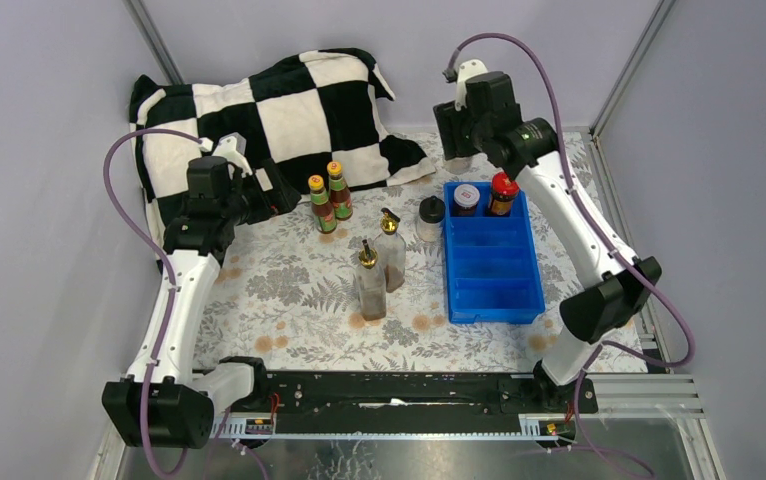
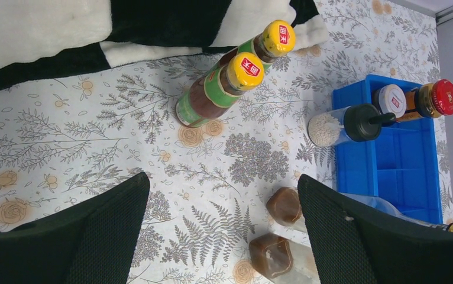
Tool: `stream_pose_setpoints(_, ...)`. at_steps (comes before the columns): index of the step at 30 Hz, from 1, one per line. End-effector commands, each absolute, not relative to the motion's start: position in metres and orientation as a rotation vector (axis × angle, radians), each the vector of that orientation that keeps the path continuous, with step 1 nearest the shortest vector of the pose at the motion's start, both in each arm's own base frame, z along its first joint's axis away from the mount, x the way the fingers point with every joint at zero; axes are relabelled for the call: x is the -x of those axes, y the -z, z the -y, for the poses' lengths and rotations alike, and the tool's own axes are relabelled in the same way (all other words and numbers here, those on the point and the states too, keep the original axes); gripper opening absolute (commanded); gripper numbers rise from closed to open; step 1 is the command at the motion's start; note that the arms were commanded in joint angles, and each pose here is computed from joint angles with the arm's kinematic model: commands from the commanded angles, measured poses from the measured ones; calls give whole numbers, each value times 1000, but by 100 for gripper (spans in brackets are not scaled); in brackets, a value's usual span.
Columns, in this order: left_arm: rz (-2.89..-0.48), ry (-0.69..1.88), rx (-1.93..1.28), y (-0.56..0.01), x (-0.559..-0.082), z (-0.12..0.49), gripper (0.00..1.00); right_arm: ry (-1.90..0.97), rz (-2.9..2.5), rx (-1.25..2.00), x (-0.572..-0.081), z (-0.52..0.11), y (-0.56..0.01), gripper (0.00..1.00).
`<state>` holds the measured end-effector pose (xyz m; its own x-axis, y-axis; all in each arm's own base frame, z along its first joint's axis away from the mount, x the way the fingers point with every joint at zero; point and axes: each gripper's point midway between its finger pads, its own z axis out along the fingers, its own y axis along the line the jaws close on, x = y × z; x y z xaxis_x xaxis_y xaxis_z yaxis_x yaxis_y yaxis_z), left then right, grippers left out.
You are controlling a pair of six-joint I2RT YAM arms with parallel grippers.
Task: Organize the condiment bottles
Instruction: Place the bottle in the storage box.
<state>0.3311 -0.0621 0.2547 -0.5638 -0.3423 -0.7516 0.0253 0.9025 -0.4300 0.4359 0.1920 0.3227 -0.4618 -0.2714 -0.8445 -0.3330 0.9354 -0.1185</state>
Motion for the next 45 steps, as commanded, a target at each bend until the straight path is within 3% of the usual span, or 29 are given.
stream_pose_setpoints(1, -2072, 524, 204, -269, -332, 65, 99, 4, -2071, 287, -423, -144, -335, 56)
stream_pose_setpoints(11, -2082, 550, 175, -268, -333, 71, 99, 49, -2147, 33, -397, -77, -301, 56)
stream_pose_setpoints(25, -2093, 559, 169, -262, -329, 76, 99, 37, -2211, -96, -366, -61, -235, 56)
stream_pose_setpoints(45, -2085, 557, 179, -267, -324, 82, 99, 48, -2166, -139, -395, -64, -174, 56)
